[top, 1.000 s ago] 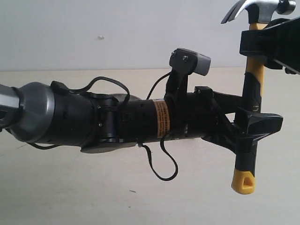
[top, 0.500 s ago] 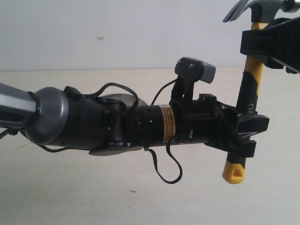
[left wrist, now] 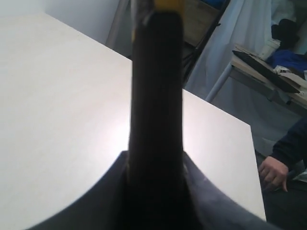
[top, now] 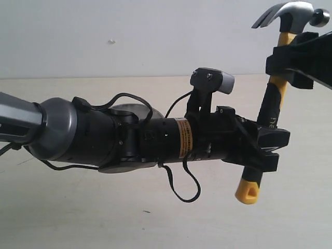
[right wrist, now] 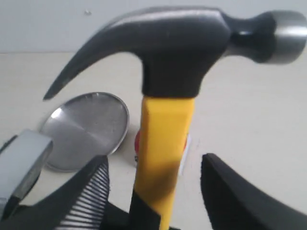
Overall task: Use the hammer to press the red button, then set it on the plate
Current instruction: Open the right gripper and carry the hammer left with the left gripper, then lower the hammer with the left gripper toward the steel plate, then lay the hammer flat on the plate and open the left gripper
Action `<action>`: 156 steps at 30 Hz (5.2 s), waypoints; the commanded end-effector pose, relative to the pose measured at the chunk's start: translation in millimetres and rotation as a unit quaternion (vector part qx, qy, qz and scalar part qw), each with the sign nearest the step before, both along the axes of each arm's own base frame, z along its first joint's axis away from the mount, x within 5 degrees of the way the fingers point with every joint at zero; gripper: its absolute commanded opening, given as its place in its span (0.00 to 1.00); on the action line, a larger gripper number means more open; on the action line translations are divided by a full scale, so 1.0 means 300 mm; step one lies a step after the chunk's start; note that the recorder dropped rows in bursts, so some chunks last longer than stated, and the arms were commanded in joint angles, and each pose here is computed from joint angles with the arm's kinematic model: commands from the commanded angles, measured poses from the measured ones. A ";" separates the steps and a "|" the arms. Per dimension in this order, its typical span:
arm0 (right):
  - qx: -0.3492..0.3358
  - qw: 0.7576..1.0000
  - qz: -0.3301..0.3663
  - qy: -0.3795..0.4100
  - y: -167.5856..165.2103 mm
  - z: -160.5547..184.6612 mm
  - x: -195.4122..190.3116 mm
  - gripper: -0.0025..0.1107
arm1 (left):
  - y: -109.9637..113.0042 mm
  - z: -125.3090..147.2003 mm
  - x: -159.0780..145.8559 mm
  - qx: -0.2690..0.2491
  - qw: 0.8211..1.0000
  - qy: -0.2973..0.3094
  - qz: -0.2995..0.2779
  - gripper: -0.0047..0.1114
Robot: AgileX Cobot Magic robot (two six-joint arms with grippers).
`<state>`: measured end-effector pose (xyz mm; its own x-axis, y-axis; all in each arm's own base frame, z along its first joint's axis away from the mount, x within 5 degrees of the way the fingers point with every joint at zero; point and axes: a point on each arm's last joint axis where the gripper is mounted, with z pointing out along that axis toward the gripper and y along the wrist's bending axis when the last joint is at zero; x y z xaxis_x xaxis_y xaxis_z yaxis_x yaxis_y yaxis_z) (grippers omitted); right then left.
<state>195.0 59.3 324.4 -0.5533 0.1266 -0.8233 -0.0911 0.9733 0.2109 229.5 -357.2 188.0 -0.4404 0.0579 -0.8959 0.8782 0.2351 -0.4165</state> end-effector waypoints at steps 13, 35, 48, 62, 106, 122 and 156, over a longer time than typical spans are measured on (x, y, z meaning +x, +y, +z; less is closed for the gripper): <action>0.032 0.991 0.080 -0.102 -0.037 0.063 -0.237 0.41 | 0.303 0.213 0.086 0.004 0.993 -0.067 0.094 0.04; -0.018 0.938 0.062 -0.342 -0.091 -0.323 -0.317 0.21 | 0.492 0.171 0.009 0.180 0.963 -0.099 0.177 0.04; -0.026 0.911 0.074 -0.405 -0.100 -0.303 -0.375 0.21 | 0.475 0.088 0.030 0.209 0.960 -0.073 0.170 0.04; -0.001 0.909 0.068 -0.411 -0.126 -0.306 -0.446 0.21 | 0.473 0.034 0.040 0.233 0.956 -0.039 0.173 0.04; 0.001 0.916 0.068 -0.394 -0.129 -0.319 -0.455 0.21 | 0.654 0.108 0.156 0.032 0.972 0.100 0.210 0.04; 0.030 0.920 0.064 -0.386 -0.129 -0.320 -0.455 0.21 | 0.718 -0.150 0.373 0.015 0.939 0.170 0.298 0.04; 0.072 0.927 0.057 -0.364 -0.129 -0.327 -0.453 0.21 | 0.712 -0.292 0.427 0.106 0.917 0.208 0.324 0.04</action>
<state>59.4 20.8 227.8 0.1275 0.2366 -0.9632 -0.3595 0.9161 0.1774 352.8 -138.4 87.4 -0.7810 -0.1700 -0.6009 0.2470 0.7996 -0.5473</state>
